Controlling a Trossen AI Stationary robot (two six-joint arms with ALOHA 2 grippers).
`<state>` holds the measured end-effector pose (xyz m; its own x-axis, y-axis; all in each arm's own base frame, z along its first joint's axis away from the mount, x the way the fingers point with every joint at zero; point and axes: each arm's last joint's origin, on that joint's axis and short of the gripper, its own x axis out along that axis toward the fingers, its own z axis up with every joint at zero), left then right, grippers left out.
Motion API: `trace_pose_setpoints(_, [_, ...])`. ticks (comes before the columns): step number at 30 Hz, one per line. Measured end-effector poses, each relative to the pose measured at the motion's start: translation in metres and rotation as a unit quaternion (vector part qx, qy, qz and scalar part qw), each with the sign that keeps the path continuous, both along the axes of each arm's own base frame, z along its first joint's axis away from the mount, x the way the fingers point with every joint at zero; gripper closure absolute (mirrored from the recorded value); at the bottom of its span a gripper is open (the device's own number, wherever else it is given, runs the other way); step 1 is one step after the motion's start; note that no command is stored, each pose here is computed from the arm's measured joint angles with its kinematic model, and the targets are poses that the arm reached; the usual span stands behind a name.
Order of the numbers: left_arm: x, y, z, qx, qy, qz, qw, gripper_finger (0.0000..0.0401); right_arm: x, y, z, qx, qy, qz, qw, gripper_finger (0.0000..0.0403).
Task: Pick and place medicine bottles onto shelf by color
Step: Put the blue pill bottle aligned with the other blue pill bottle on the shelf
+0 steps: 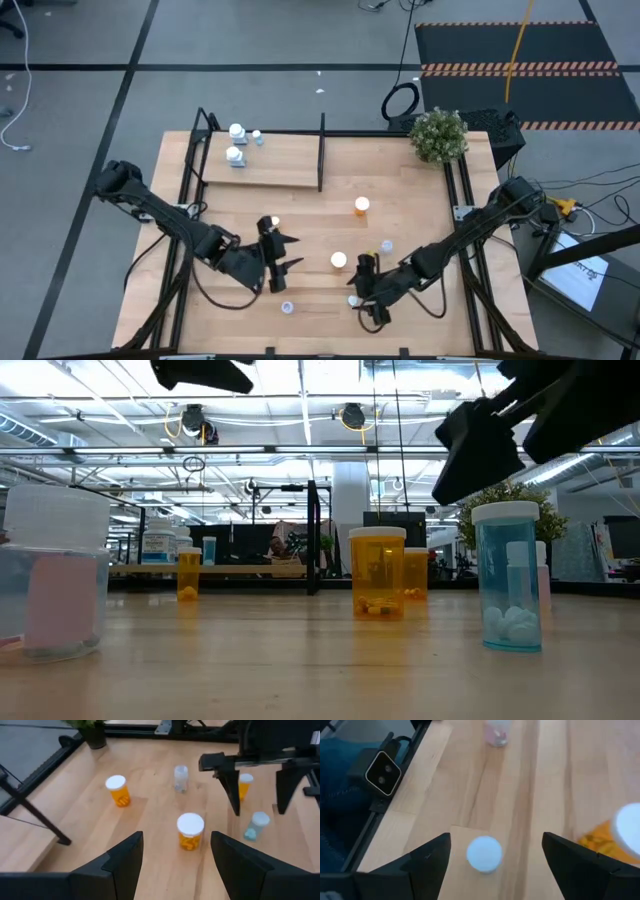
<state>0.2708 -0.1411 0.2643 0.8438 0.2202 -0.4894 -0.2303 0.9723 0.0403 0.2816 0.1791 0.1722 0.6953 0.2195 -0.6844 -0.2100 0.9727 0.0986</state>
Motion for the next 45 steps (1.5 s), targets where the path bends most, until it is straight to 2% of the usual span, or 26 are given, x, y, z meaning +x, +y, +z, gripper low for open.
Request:
trace_pose_setpoints(6, [0.012,-0.005,-0.013,0.011,0.012,-0.027,1.0,0.0167,0.002,-0.005,-0.007,0.007,0.021,0.007,1.0,0.0107])
trace_pose_setpoints(14, [0.014,-0.003,-0.012,0.006,0.004,-0.022,1.0,0.0167,-0.001,-0.013,-0.016,0.01,0.04,0.009,0.999,0.0126])
trace_pose_setpoints(28, [0.015,-0.003,-0.011,0.007,-0.002,-0.025,1.0,0.0167,-0.003,-0.017,-0.024,0.037,0.006,0.013,0.999,0.0132])
trace_pose_setpoints(45, [0.016,-0.002,-0.011,0.012,-0.002,-0.025,1.0,0.0167,-0.001,-0.017,-0.026,0.044,0.005,0.023,0.999,0.0216])
